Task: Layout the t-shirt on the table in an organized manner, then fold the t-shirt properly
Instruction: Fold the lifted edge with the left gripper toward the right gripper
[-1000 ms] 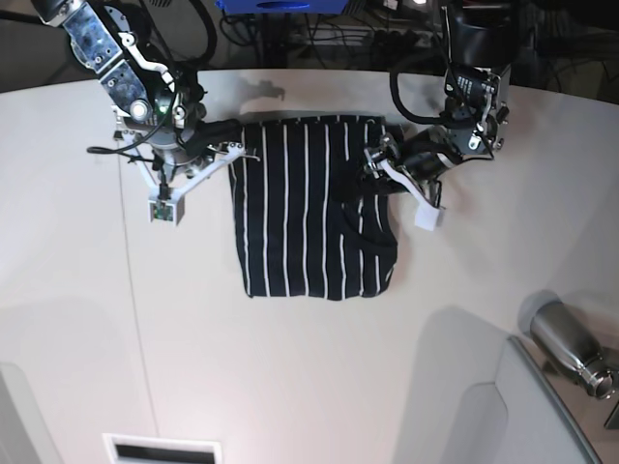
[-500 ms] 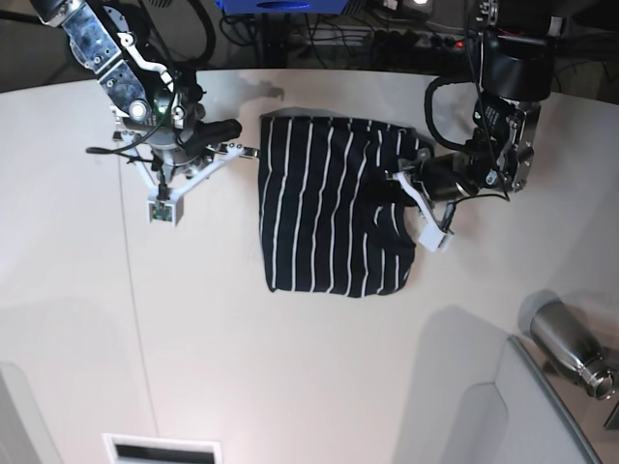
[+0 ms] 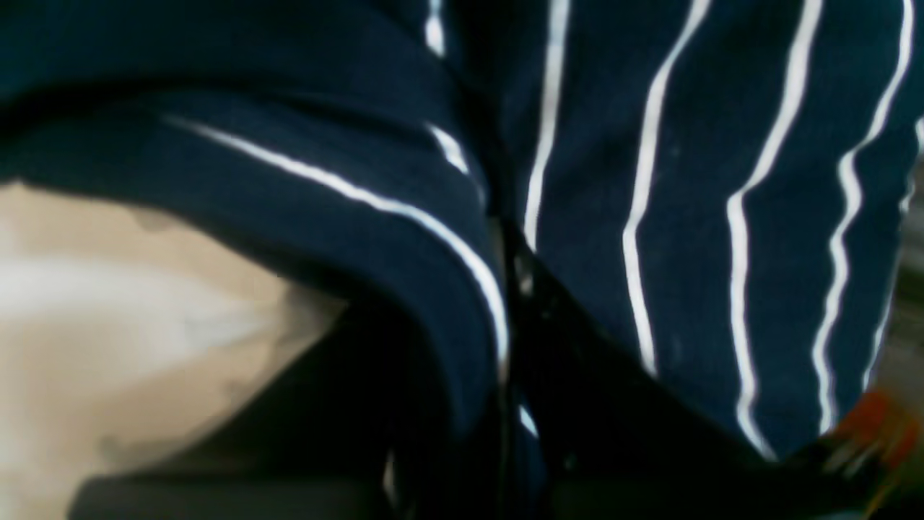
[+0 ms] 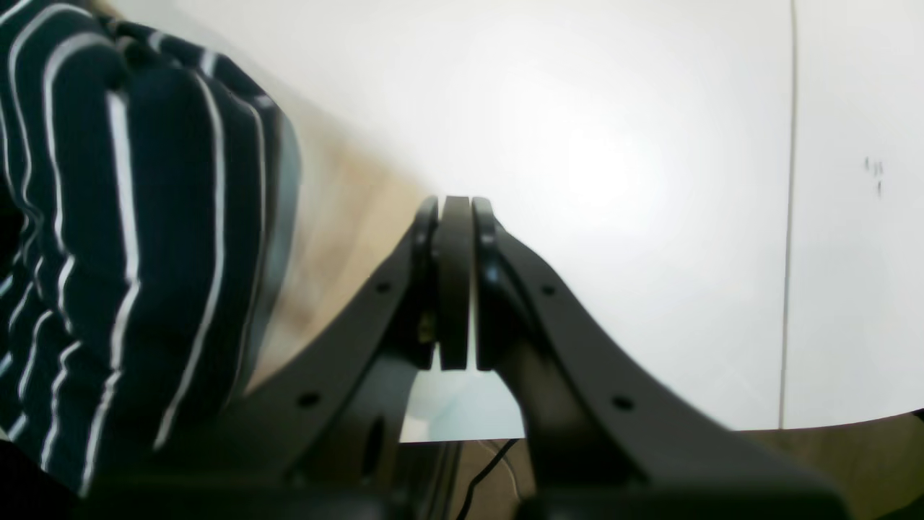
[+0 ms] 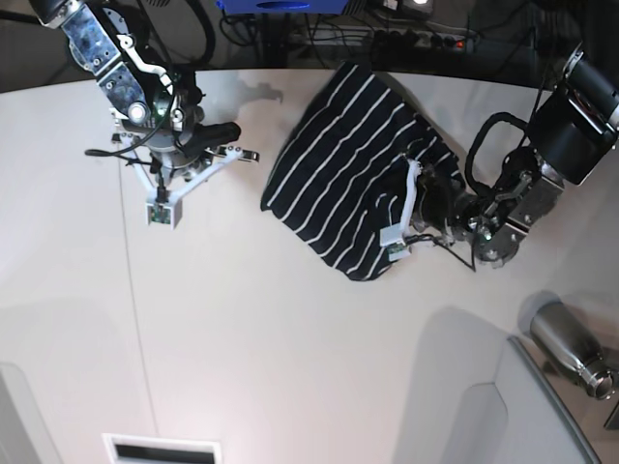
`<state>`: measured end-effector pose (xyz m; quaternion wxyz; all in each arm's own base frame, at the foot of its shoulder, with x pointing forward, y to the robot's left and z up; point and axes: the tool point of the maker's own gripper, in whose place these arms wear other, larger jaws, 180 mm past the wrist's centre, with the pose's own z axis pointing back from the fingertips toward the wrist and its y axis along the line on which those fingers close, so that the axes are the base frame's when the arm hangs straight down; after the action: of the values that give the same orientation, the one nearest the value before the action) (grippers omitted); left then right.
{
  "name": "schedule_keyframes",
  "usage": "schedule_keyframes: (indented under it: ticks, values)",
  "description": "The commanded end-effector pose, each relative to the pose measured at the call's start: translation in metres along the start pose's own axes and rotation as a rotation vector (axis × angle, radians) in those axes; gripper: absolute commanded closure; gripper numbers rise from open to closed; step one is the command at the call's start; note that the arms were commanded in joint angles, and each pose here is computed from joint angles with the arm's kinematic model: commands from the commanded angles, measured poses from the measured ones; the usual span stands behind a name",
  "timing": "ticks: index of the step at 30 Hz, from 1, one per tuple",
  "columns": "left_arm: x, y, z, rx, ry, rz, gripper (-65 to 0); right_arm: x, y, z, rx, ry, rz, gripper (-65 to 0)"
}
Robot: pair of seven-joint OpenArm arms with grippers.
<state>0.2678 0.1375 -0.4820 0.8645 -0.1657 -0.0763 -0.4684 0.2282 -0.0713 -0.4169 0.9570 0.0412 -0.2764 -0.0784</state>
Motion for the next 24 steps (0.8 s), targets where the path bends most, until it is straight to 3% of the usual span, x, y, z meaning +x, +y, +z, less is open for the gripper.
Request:
schedule_keyframes:
  ticks: [1,5,9,15,24]
  values:
    - [0.002,0.013,0.007,0.049,0.043,-0.068,0.0,0.014,0.003,0.004,0.010,-0.048,-0.002,-0.9]
    - [0.012,0.026,-0.004,0.187,0.202,-0.322,0.0,0.014,0.003,0.004,0.009,-0.048,-0.003,-0.9]
    - [0.037,0.040,-0.006,0.320,0.265,-0.459,0.0,0.014,0.003,0.004,0.011,-0.047,-0.005,-0.9]
    - [0.074,0.034,-0.019,0.351,0.276,-0.520,0.0,0.014,0.003,0.004,0.010,-0.048,-0.006,-0.9]
    - [0.091,0.020,-0.032,0.341,0.274,-0.546,0.0,0.012,0.003,0.004,0.009,-0.043,-0.006,-0.9]
